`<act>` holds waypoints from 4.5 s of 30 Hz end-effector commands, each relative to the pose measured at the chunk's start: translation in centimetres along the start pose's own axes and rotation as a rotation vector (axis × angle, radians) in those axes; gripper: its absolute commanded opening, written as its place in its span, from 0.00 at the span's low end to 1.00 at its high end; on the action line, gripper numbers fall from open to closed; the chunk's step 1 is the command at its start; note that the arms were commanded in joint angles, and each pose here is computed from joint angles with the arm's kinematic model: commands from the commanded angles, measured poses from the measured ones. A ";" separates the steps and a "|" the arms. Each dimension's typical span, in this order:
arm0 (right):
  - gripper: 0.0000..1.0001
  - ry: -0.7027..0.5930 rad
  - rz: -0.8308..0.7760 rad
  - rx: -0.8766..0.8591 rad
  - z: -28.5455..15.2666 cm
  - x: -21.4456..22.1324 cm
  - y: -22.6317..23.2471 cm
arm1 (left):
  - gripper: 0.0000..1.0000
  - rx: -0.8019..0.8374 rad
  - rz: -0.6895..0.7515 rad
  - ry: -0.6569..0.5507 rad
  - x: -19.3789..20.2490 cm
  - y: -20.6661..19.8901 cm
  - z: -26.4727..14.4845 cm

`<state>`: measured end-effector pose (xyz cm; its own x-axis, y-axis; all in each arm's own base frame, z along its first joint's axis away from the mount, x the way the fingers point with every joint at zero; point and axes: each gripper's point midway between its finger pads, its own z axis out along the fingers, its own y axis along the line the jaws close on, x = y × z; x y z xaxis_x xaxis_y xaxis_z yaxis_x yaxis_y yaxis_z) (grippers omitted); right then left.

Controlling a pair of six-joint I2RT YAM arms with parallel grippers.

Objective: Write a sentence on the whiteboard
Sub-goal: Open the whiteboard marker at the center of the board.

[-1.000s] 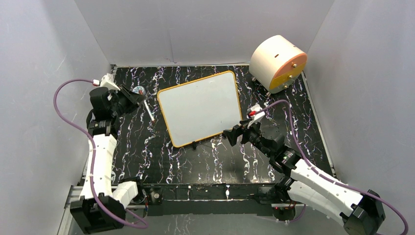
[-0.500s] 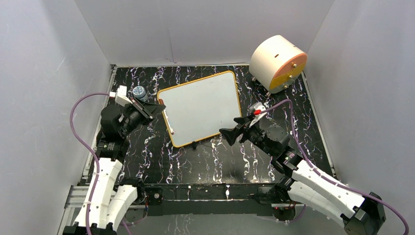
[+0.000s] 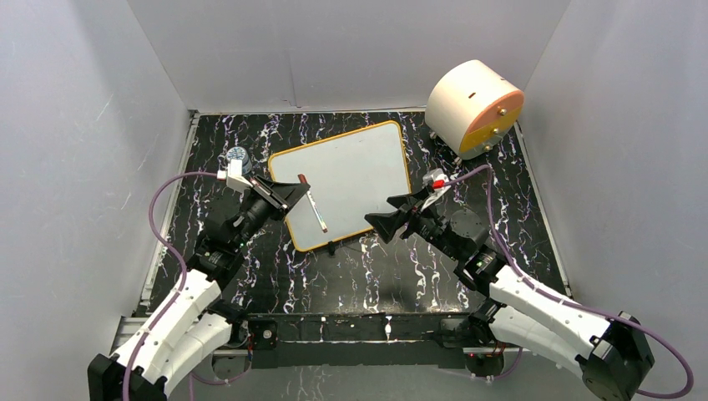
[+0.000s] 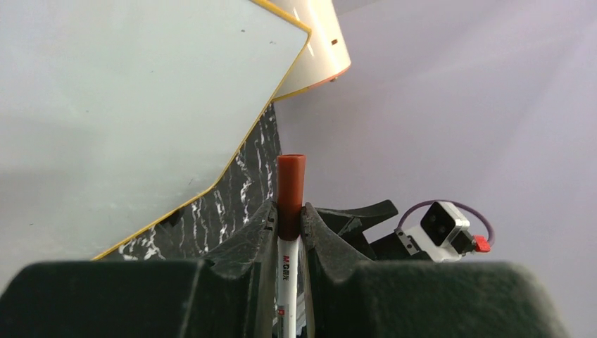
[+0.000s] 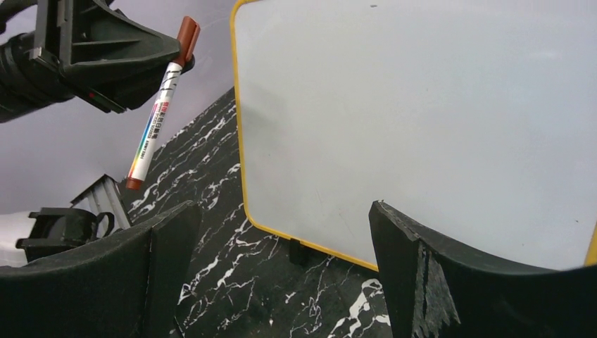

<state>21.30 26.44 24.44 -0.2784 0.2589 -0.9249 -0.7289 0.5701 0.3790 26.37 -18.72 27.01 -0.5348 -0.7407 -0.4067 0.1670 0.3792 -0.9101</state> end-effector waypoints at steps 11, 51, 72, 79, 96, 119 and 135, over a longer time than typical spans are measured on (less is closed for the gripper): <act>0.97 -0.173 0.091 -0.147 1.4 -4.6 3.4 | 0.00 0.006 -0.053 -0.190 2.2 -1.8 3.2; 0.51 -0.166 0.240 -0.141 4.0 -1.6 2.4 | 0.00 0.025 -0.304 -0.348 4.6 -3.9 6.4; 0.03 -0.219 0.210 -0.111 3.6 -2.1 1.6 | 0.00 0.008 -0.369 -0.314 5.9 -2.7 7.1; 0.00 -0.186 0.127 -0.126 3.1 -1.7 1.9 | 0.25 -0.004 -0.295 -0.313 5.9 -2.0 6.5; 0.00 0.119 0.041 -0.052 2.1 0.7 0.4 | 0.57 -0.177 0.741 -0.172 2.1 -3.6 1.8; 0.00 0.354 0.110 -0.053 1.4 -1.4 2.6 | 0.78 0.177 1.730 0.124 5.9 -2.4 0.6; 0.00 0.360 0.143 -0.124 0.7 -1.5 4.1 | 0.68 0.386 1.901 0.067 9.1 -2.1 2.5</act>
<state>19.40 28.47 23.92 -0.6163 -0.0208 -0.7872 -0.6849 0.5075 0.5228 23.24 -26.44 23.14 0.4342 0.5013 -0.7484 0.6440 0.4082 0.6470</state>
